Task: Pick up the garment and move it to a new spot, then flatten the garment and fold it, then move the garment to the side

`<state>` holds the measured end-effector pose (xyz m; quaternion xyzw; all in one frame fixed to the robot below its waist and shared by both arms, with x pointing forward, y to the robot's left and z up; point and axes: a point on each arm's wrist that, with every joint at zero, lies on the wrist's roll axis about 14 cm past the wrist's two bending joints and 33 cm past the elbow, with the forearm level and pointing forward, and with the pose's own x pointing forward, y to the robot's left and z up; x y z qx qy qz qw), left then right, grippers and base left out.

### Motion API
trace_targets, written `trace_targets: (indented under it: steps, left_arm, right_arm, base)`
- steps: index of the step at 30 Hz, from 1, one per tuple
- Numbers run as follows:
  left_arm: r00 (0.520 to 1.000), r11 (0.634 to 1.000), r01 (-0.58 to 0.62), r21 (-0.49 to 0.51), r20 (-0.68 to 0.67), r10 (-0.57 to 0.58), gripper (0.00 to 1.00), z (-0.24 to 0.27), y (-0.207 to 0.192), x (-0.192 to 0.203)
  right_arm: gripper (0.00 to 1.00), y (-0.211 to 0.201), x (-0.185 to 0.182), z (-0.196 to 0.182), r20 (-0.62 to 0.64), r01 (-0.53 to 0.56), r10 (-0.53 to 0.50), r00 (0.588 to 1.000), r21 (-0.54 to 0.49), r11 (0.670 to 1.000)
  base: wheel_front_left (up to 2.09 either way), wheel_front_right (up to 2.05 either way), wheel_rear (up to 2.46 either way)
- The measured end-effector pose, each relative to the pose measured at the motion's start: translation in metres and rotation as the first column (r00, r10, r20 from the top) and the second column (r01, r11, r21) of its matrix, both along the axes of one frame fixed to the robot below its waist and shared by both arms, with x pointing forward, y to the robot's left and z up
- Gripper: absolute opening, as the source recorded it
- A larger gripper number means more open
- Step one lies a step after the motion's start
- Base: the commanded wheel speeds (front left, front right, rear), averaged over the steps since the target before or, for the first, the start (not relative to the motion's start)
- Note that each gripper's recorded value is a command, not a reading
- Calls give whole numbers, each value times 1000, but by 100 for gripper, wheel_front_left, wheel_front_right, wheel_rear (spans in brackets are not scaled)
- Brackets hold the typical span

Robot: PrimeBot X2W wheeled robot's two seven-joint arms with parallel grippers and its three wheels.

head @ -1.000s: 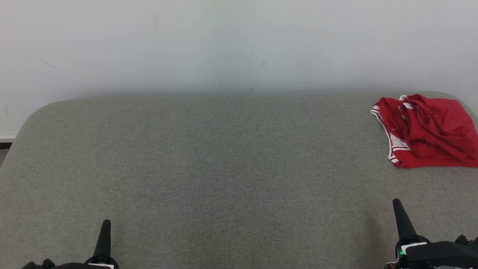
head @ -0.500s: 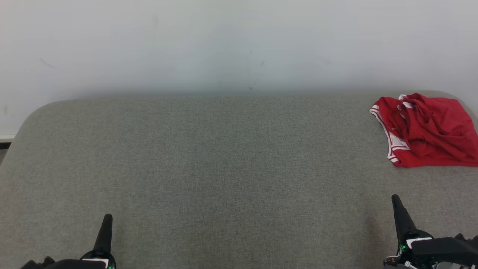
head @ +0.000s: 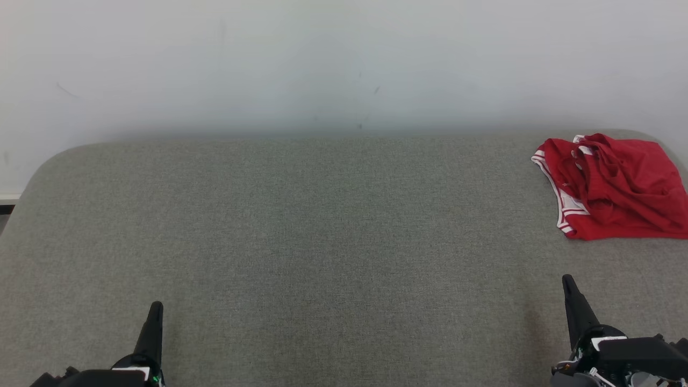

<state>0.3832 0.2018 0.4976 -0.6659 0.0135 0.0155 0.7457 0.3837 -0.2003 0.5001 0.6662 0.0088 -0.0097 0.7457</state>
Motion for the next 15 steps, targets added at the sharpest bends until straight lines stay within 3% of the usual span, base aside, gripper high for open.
trace_targets:
  steps: [15]
  left_arm:
    - [1000, 994, 4, -106, 29, -1, 0, 6, -2, 4]
  right_arm:
    - [0, 0, 4, 5, 19, -3, 1, 1000, 104, 995]
  base:
    - [0, 0, 0]
